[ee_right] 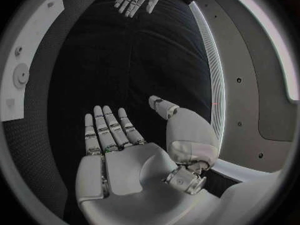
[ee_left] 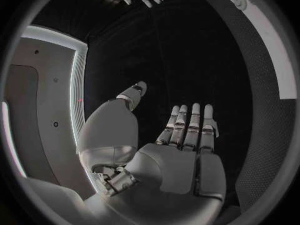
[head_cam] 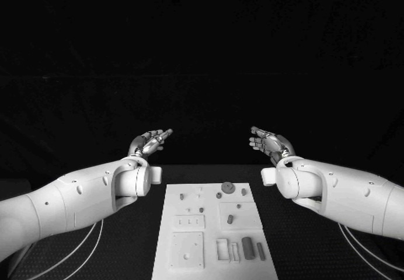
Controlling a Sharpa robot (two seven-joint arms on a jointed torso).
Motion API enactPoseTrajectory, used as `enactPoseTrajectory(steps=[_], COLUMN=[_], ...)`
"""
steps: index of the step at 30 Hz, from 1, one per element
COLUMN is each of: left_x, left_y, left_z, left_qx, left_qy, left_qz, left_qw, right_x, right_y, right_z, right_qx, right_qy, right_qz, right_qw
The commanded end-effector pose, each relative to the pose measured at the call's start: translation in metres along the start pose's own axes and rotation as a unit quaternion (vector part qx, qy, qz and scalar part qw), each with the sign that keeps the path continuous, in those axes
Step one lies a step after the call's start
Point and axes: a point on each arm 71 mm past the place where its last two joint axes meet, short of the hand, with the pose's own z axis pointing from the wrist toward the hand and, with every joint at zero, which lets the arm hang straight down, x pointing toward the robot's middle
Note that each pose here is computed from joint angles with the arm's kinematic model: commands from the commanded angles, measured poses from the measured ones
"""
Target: Assemble the parts on the task board
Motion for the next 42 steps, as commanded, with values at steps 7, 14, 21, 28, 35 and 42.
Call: enactPoseTrajectory(steps=[7, 14, 21, 28, 35, 42], left_x=[-0.0096, -0.0108, -0.0109, -0.0054, -0.0012, 0.0022], left_y=[-0.0107, -0.0073, -0.0068, -0.0090, -0.0152, -0.0301], left_z=[0.0305, 0.0306, 0.0256, 0.0146, -0.0026, -0.0118], left_qx=[-0.071, -0.077, -0.071, -0.056, -0.044, -0.033], left_qy=[0.046, 0.082, 0.111, 0.145, 0.190, 0.202], left_qz=[-0.007, 0.006, 0.025, 0.042, 0.029, 0.025], left_qw=[0.996, 0.994, 0.991, 0.987, 0.980, 0.979], right_x=[-0.008, -0.017, -0.016, -0.014, -0.001, 0.011], right_y=[0.011, 0.011, 0.007, 0.007, 0.006, 0.000], right_z=[0.028, 0.042, 0.045, 0.045, 0.042, 0.039], right_qx=[0.077, 0.033, 0.010, -0.019, -0.044, -0.064], right_qy=[0.123, 0.125, 0.133, 0.157, 0.191, 0.203], right_qz=[-0.017, -0.240, -0.327, -0.425, -0.499, -0.551], right_qw=[0.989, 0.962, 0.935, 0.891, 0.844, 0.807])
